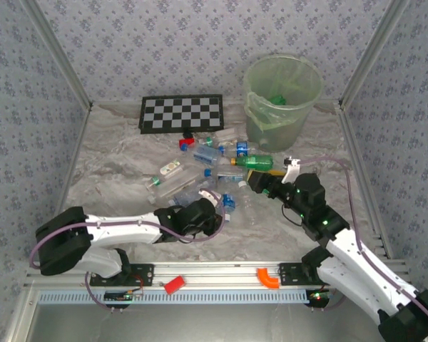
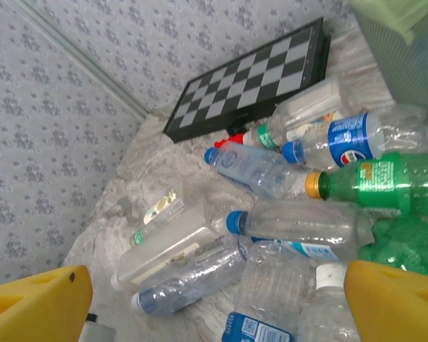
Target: Put the plastic bottles in the bin
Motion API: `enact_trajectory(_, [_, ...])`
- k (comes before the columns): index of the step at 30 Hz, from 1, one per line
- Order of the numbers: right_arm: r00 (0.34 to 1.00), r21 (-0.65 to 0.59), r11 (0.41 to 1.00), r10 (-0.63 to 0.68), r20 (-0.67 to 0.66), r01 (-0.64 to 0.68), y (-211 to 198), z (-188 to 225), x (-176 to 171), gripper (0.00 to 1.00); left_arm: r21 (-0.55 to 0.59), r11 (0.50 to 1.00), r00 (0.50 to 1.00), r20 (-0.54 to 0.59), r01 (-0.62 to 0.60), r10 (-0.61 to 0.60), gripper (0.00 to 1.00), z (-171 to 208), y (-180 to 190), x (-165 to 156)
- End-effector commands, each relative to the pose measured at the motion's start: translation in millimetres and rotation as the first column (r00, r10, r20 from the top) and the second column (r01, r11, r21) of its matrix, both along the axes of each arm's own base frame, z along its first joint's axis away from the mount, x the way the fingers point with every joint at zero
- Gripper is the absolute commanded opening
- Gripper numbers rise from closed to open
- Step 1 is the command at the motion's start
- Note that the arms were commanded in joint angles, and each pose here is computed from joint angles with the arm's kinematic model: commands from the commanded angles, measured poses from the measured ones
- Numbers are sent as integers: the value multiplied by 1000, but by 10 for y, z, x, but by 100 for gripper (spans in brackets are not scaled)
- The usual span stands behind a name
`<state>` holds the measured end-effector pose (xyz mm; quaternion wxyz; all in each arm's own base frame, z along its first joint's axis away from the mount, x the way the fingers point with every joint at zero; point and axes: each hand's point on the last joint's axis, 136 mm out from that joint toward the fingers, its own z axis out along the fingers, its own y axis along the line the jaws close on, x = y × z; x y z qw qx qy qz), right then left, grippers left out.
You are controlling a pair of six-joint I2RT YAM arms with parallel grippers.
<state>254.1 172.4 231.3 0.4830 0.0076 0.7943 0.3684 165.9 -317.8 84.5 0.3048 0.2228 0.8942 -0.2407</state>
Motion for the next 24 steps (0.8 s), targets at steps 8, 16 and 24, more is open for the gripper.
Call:
enact_trajectory(8, [998, 17, 999, 43, 40, -44, 104, 163, 10, 95, 8, 1000, 1000, -9, -4, 4, 62, -70, -150, 47])
enact_trajectory(16, [999, 12, 1000, 21, 43, -21, 23, 157, -53, 97, 66, 997, 998, -39, -50, 53, 65, -279, -266, 140])
enact_trajectory(24, [999, 8, 1000, 12, 41, -12, -3, 123, -65, 97, 135, 985, 994, -19, -105, 108, 65, -363, -285, 269])
